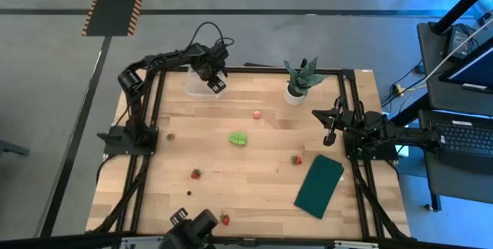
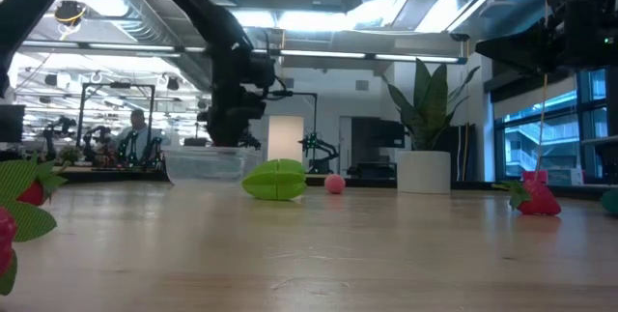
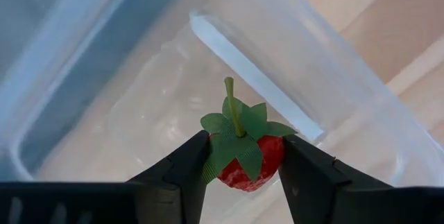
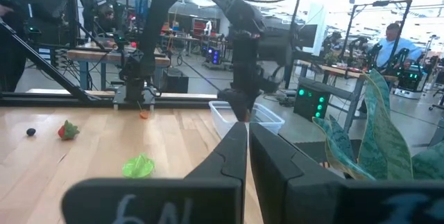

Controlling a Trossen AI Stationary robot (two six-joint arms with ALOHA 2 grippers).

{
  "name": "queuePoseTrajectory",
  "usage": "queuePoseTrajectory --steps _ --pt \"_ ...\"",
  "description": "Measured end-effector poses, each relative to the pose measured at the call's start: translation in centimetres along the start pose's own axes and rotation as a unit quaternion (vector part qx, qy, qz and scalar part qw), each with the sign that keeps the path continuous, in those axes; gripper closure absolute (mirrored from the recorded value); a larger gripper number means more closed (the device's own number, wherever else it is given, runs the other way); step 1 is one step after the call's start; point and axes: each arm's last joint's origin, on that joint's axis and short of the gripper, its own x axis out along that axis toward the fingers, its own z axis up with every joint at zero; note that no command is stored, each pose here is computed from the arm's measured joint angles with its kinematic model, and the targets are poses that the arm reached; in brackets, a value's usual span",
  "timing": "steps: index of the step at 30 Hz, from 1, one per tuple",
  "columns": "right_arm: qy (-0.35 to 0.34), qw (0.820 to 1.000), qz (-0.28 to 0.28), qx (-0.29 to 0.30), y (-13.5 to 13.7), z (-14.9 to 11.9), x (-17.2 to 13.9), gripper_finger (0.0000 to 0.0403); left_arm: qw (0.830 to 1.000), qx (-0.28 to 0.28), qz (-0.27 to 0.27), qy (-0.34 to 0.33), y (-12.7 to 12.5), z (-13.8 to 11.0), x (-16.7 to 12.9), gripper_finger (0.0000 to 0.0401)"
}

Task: Pick and placing Produce into tupperware
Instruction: Put the red strawberry into the transparent container

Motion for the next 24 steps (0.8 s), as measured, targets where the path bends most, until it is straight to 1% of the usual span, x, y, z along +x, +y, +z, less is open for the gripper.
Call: queuePoseTrajectory --steps 4,8,18,24 --pt "0.000 1.000 0.000 0.000 0.0 0.0 0.0 0.0381 1.000 0.001 0.000 0.016 -0.1 0.1 1.1 0.0247" --pt "0.000 1.000 0.000 -0.001 0.0 0.0 0.0 0.0381 1.000 0.001 0.000 0.021 -0.1 0.1 1.5 0.0250" --pt "0.000 1.000 0.000 -0.001 0.0 0.0 0.0 0.0381 1.000 0.001 0.003 0.023 -0.1 0.1 1.5 0.0234" --pt "0.000 1.000 0.000 -0.001 0.0 0.0 0.0 0.0381 1.000 0.007 0.003 0.027 -0.3 0.0 1.5 0.0232"
